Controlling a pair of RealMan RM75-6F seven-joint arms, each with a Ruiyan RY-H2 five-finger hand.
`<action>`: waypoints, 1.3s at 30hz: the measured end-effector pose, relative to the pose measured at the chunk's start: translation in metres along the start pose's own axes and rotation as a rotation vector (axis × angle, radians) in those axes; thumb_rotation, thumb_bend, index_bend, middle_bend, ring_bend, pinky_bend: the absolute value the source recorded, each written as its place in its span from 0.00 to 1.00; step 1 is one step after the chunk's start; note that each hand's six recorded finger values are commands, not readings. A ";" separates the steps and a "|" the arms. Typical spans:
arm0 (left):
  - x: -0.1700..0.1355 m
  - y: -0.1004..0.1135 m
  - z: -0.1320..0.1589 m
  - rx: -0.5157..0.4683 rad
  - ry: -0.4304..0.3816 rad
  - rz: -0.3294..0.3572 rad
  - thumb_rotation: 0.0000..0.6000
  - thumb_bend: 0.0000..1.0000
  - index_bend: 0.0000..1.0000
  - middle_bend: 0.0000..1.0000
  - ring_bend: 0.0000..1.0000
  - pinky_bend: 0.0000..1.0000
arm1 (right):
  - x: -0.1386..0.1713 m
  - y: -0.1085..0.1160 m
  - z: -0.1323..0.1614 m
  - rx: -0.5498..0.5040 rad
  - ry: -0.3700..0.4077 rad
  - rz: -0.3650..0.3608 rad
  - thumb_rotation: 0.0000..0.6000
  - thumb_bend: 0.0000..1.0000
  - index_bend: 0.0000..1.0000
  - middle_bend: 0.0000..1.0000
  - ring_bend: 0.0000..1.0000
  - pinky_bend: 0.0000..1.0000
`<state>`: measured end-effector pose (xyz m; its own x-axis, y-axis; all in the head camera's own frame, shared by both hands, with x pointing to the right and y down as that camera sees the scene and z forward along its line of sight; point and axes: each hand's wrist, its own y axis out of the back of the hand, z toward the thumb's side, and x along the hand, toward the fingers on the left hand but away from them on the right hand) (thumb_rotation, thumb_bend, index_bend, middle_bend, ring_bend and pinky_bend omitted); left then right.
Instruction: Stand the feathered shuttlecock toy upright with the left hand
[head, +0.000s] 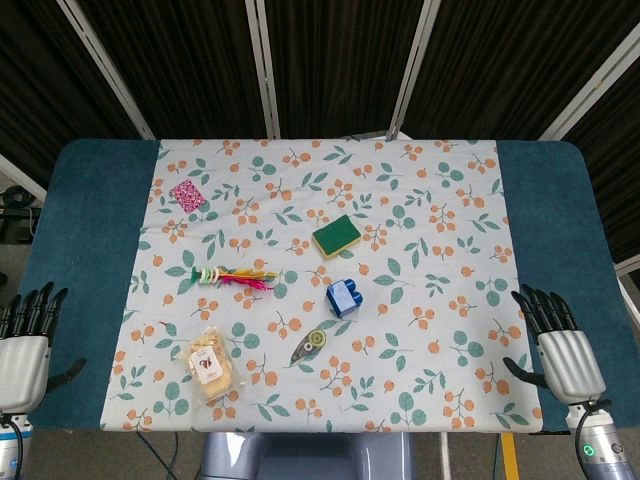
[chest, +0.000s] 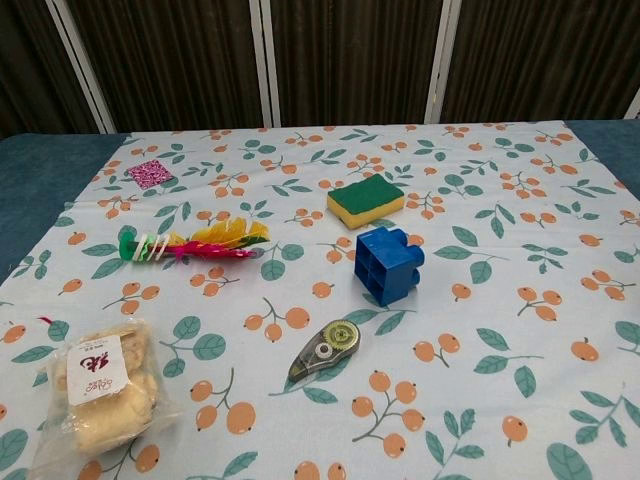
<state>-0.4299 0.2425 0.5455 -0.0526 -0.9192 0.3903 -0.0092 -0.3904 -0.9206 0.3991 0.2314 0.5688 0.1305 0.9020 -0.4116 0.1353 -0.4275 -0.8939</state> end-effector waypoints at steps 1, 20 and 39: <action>0.000 -0.001 0.000 0.001 0.001 -0.004 1.00 0.18 0.01 0.00 0.00 0.00 | 0.000 0.000 0.000 0.001 0.001 0.000 1.00 0.11 0.05 0.00 0.00 0.00; 0.047 -0.006 0.040 -0.037 -0.033 -0.060 1.00 0.30 0.24 0.00 0.00 0.00 | 0.002 0.000 0.002 -0.005 0.003 0.006 1.00 0.11 0.05 0.00 0.00 0.00; 0.160 -0.046 0.199 -0.050 -0.091 -0.193 1.00 0.46 0.45 0.00 0.00 0.00 | 0.002 0.002 -0.001 -0.048 -0.005 0.015 1.00 0.11 0.05 0.00 0.00 0.00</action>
<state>-0.2390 0.1034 0.6529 0.0451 -0.8292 0.5571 -0.0597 -0.5589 -0.8271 0.4003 0.2321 0.5667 0.1280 0.8959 -0.4254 0.1802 -0.4428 -0.8783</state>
